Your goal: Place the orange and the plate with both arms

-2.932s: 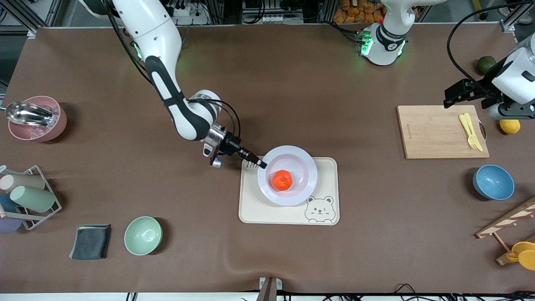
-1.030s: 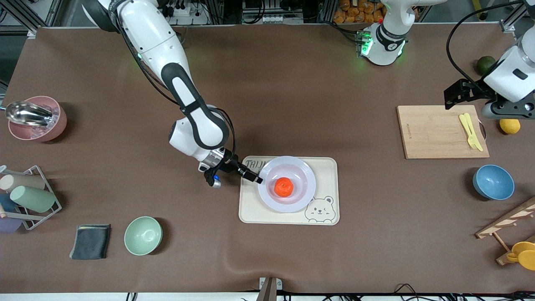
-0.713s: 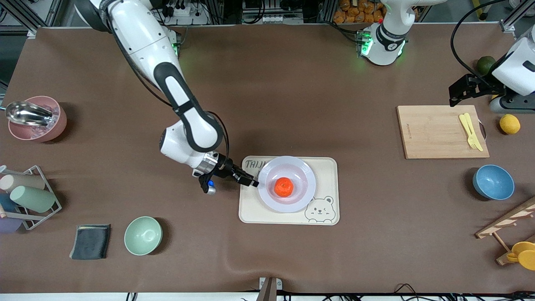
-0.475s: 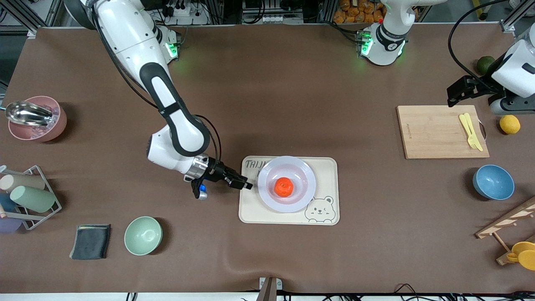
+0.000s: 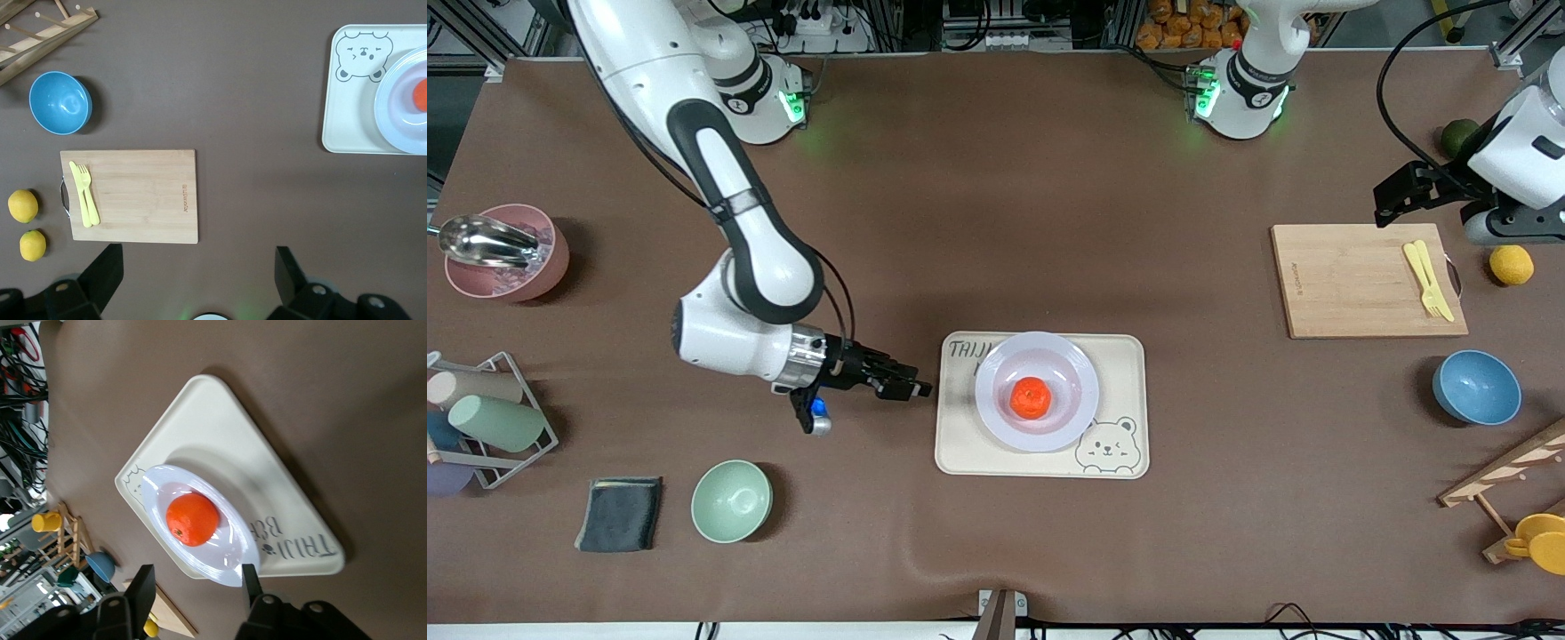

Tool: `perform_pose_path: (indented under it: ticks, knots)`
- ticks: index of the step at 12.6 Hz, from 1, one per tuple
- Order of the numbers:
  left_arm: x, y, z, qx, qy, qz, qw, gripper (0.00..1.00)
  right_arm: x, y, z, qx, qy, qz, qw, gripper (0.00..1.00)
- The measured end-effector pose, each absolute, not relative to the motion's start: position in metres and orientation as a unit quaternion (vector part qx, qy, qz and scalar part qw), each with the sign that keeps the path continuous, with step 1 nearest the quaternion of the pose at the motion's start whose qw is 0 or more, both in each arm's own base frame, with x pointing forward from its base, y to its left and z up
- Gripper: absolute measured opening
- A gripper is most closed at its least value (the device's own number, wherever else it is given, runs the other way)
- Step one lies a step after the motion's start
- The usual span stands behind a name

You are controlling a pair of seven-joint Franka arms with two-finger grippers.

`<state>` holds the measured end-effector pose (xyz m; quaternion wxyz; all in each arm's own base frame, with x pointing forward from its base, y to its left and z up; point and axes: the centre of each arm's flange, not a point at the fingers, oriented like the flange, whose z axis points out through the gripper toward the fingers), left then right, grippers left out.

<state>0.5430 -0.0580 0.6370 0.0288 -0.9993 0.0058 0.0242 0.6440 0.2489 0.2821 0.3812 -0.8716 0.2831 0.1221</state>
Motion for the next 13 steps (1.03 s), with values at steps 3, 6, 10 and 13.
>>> perform_pose_path:
  ticks: [3, 6, 10, 13]
  knots:
    - [0.543, -0.058, 0.637, -0.999, 0.006, 0.025, 0.029, 1.00, 0.652, 0.203, 0.302, -0.891, 0.256, 0.126, 0.352, 0.71]
    - [0.544, -0.058, 0.634, -0.999, 0.006, 0.027, 0.029, 1.00, 0.656, 0.163, 0.329, -0.912, 0.226, 0.125, 0.318, 0.80]
    - [0.545, -0.058, 0.633, -0.999, 0.006, 0.028, 0.029, 1.00, 0.664, 0.106, 0.371, -0.943, 0.182, 0.117, 0.252, 0.84]
    - [0.545, -0.058, 0.632, -0.999, 0.006, 0.029, 0.029, 1.00, 0.664, 0.074, 0.406, -0.969, 0.120, 0.117, 0.184, 0.90]
